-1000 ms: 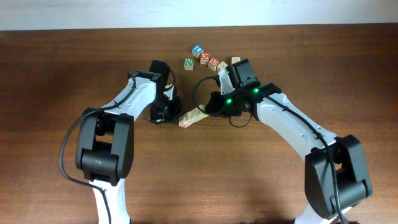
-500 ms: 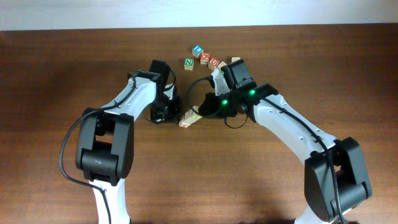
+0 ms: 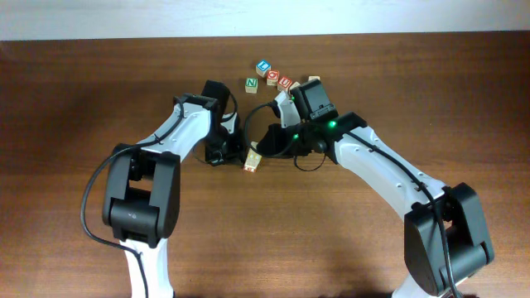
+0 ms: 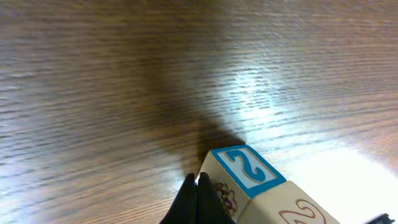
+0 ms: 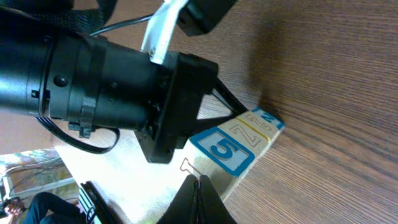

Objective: Rotate 4 blocks

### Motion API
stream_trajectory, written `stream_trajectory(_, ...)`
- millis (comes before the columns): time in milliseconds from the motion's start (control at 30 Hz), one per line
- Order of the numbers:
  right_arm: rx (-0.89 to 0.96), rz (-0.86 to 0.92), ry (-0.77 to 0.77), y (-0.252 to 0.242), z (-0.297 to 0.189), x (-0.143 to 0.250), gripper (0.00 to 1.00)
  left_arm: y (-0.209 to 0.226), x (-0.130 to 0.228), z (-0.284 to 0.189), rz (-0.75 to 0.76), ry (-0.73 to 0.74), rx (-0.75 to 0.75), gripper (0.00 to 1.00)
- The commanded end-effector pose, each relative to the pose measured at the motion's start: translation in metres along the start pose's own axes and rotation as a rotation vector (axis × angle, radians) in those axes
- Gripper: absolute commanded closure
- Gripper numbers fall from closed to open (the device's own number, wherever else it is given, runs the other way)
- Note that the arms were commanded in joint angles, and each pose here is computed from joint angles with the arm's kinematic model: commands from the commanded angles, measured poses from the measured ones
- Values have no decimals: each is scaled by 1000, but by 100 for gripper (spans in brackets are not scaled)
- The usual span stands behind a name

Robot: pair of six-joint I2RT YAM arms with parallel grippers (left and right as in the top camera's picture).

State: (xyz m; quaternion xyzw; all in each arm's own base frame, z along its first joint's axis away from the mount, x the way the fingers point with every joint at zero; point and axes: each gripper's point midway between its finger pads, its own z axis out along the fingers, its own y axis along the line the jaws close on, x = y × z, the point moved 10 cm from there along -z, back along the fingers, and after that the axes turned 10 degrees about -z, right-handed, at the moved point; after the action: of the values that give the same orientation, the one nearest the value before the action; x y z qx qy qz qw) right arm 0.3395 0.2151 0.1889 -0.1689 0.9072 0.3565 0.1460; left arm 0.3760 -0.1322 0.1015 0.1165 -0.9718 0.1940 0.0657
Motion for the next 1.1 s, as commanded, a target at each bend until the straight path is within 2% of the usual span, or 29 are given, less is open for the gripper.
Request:
stream_trajectory(0,60,24,50,-8,15,11,96,-14,9,4,15,55,72,100)
stream_trajectory(400,58,21,41,-8,16,10,96,-6,4,4,10,-4,-26,100)
stream_trajectory(500,57,20,39,-7,16,10,96,-2,1,4,-38,-44,-82,100)
stream_trajectory(1067,90,-5,2,-3,20,6,96,52,-34,-23,-217,-159,-112,100)
